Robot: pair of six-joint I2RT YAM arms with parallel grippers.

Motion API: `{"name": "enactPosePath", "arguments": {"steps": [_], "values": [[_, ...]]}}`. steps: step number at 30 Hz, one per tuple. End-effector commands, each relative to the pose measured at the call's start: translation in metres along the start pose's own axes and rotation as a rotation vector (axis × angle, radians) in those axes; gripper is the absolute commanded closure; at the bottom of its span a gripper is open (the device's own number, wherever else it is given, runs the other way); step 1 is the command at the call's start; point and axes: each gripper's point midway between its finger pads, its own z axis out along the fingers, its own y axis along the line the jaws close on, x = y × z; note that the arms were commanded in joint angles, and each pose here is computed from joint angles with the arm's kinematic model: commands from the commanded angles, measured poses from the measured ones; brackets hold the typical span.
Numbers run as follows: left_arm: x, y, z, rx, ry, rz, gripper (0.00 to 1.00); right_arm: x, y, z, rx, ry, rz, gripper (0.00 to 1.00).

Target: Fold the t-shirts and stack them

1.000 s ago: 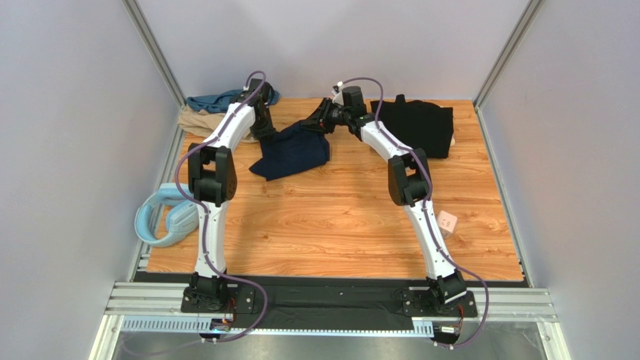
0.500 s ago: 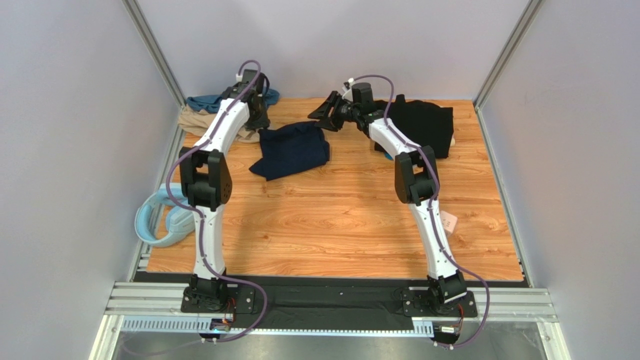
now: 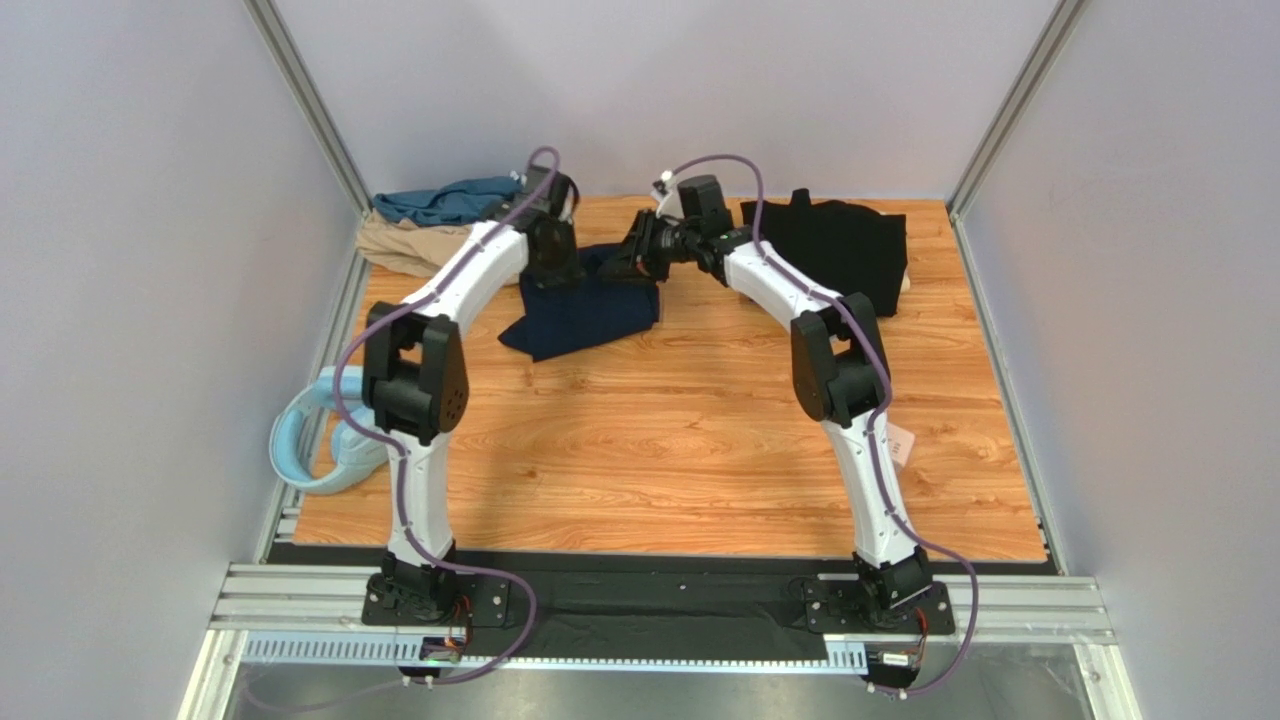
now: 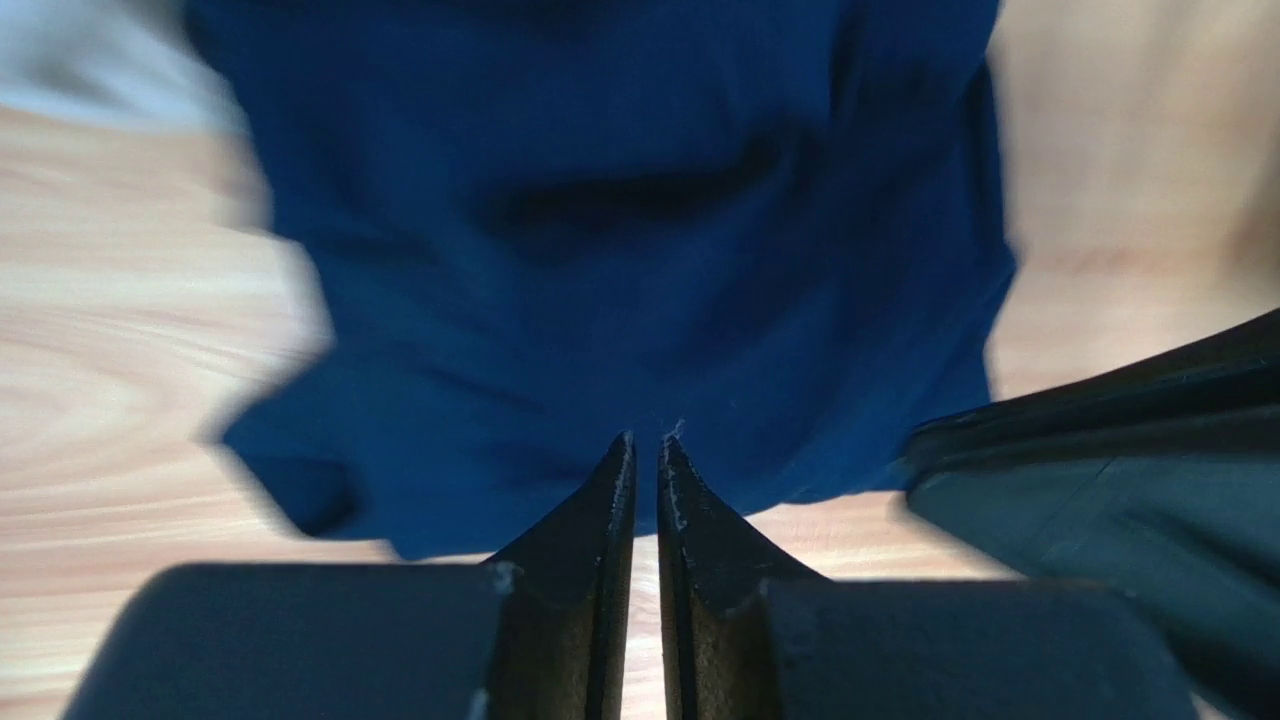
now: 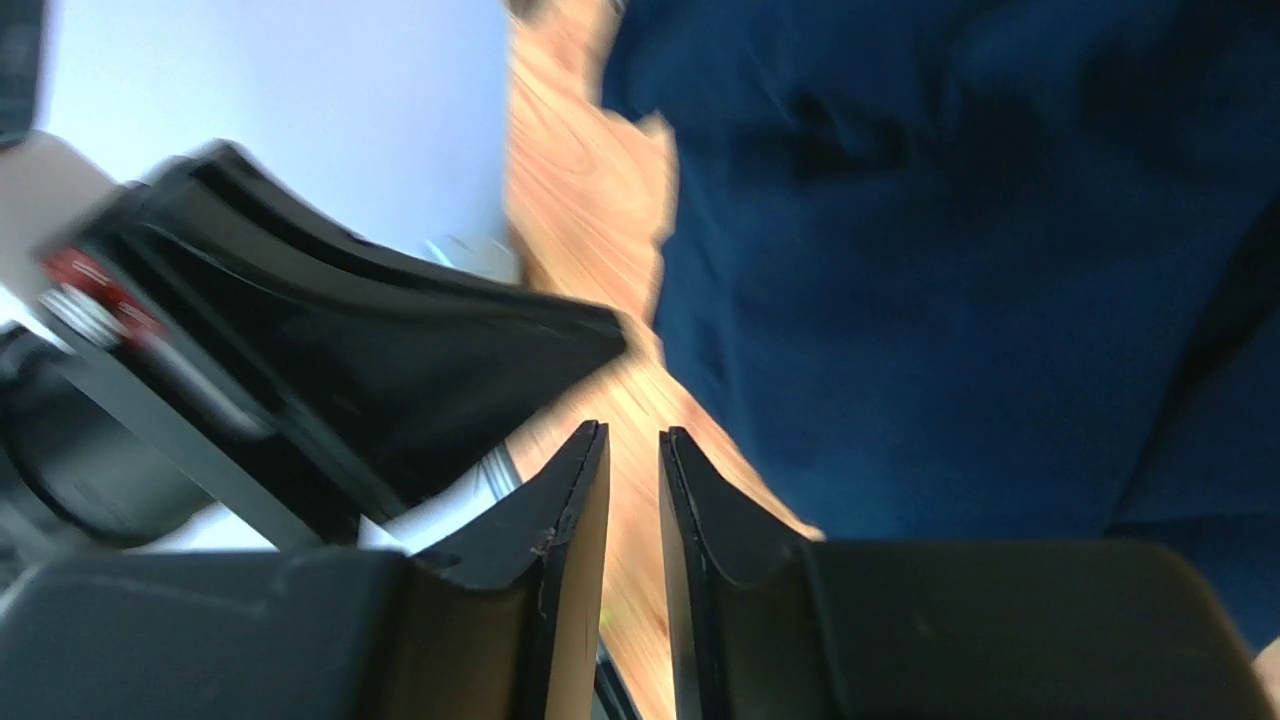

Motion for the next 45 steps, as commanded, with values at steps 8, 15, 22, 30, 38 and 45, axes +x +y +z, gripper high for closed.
{"name": "enactPosePath", "arguments": {"steps": [8,15,22,30,38,45], "values": [[0.089,-0.016,0.057,0.005,0.255,-0.029,1.0,0.056,-0.131,0.003,0.411,0.18,0.121,0.92],[0.1,-0.008,0.053,-0.038,0.298,-0.029,1.0,0.063,-0.145,-0.008,0.475,0.198,0.136,0.99],[0.147,0.005,0.025,-0.082,0.392,0.012,1.0,0.105,-0.14,-0.043,0.518,0.326,0.114,1.0],[0.22,0.014,-0.03,-0.088,0.504,0.119,1.0,0.191,-0.128,-0.1,0.601,0.476,0.085,1.0],[0.252,0.024,-0.06,-0.102,0.555,0.165,1.0,0.246,-0.067,-0.111,0.536,0.546,0.047,0.93],[0.172,-0.01,-0.089,-0.044,0.341,0.219,0.99,0.173,0.008,-0.106,0.445,0.377,-0.125,0.9]]}}
